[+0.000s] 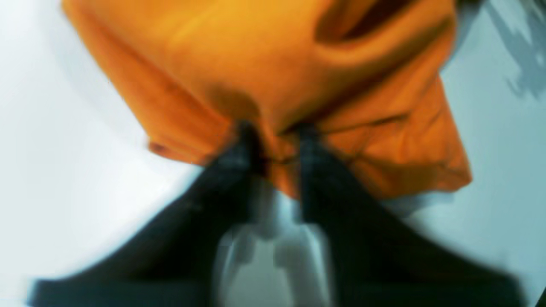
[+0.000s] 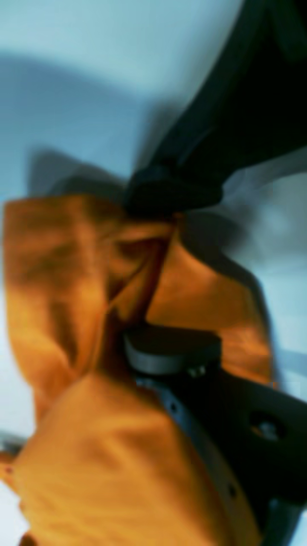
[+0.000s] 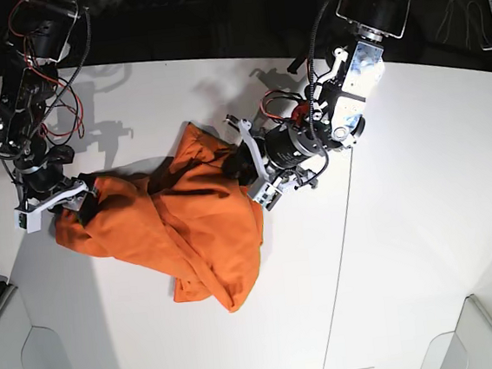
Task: Layout the t-shirt on the table in an organized manner, then fold the t-shirt properly
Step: 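Lift the t-shirt with both grippers and pull them apart to stretch it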
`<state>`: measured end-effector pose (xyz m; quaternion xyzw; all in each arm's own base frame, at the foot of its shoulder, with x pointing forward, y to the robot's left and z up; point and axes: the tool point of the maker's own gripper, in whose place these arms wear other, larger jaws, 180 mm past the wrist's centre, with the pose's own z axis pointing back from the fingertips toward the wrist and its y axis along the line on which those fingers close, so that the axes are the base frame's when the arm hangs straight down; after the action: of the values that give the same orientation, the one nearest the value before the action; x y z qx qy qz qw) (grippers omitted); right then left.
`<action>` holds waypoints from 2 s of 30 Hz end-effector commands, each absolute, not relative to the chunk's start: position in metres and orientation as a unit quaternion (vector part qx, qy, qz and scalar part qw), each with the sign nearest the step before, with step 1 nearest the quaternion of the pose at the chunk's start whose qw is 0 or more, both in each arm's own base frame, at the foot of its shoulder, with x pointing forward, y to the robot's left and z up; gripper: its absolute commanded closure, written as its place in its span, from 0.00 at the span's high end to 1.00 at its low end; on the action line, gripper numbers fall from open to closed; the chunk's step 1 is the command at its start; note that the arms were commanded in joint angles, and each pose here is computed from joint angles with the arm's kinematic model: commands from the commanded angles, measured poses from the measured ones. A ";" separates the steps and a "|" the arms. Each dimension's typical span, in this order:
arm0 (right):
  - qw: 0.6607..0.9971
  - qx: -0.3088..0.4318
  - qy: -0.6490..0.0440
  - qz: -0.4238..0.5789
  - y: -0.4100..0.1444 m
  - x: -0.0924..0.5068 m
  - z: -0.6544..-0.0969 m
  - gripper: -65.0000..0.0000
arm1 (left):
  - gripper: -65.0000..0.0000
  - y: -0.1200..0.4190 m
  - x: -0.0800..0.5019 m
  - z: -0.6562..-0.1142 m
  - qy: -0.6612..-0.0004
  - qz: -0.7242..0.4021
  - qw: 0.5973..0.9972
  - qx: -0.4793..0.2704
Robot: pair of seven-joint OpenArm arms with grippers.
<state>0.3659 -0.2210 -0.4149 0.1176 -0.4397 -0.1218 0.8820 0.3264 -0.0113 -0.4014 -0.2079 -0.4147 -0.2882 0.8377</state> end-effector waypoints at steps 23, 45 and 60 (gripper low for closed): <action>0.827 0.004 -0.562 0.019 -0.279 0.395 -0.277 0.65 | 0.49 0.113 0.382 -0.279 -0.518 -0.322 0.786 -0.098; 0.900 0.139 -0.405 -0.077 -0.227 0.272 -0.408 0.70 | 0.59 0.100 0.282 -0.374 -0.406 -0.297 0.853 -0.137; 0.884 0.215 -0.394 -0.129 -0.180 0.329 -0.435 0.68 | 0.54 0.126 0.333 -0.413 -0.411 -0.227 0.880 -0.067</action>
<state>0.3386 -0.1787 -0.4217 0.2298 -0.4290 -0.1362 0.8629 0.3305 0.1185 -0.4146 -0.0826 -0.4149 -0.2217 0.8786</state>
